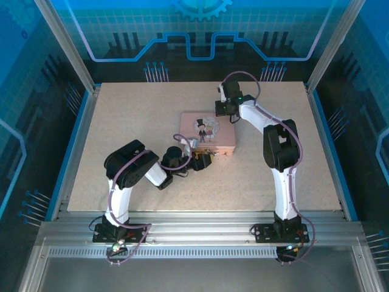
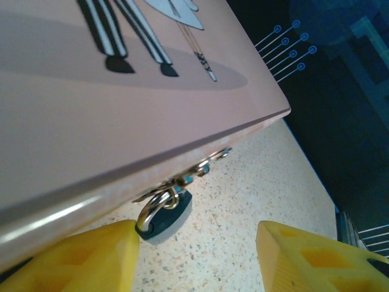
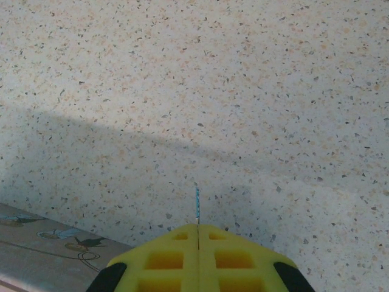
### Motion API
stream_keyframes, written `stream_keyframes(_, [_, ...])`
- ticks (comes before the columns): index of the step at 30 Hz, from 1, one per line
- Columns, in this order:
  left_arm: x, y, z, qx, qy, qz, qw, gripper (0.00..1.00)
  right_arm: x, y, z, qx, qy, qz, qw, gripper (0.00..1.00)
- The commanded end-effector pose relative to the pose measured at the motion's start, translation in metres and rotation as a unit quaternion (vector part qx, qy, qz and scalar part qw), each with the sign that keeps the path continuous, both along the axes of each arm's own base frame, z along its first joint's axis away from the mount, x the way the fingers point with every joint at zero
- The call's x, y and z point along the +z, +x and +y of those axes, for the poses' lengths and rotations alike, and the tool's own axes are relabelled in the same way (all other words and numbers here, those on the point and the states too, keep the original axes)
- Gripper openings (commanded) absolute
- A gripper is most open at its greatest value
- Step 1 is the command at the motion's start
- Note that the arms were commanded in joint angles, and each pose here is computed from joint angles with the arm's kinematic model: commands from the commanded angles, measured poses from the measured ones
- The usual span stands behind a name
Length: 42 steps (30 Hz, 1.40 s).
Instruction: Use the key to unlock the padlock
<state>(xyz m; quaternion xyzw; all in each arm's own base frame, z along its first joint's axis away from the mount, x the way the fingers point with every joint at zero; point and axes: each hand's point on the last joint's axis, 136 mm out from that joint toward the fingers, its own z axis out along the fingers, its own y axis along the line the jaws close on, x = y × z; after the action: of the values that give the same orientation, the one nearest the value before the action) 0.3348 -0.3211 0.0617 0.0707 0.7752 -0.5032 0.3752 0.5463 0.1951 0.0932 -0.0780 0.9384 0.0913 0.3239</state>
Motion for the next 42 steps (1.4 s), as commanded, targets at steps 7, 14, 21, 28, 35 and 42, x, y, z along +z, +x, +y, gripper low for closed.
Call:
stream_keyframes(7, [0.038,0.005,-0.015,0.002,-0.037,-0.067,0.997,0.64,-0.006,-0.028,0.019,0.028,0.006,0.036,0.999,0.00])
stream_keyframes(14, [0.020,0.010,-0.005,0.045,-0.017,-0.042,0.998,0.59,-0.006,-0.030,0.020,0.030,0.006,0.035,0.999,0.00])
stream_keyframes(21, [0.008,0.009,0.004,0.056,-0.007,-0.025,0.998,0.51,-0.004,-0.031,0.020,0.029,0.008,0.033,0.999,0.00])
stream_keyframes(28, [0.009,0.012,-0.006,0.042,-0.021,-0.013,0.999,0.51,-0.006,-0.032,0.024,0.031,0.009,0.034,0.999,0.00])
stream_keyframes(35, [0.002,0.009,-0.001,0.044,-0.008,-0.003,0.999,0.43,-0.003,-0.031,0.022,0.031,0.006,0.030,0.999,0.00])
stream_keyframes(42, [-0.007,0.009,0.011,0.053,0.003,0.011,0.999,0.28,-0.002,-0.032,0.021,0.030,0.008,0.029,0.999,0.00])
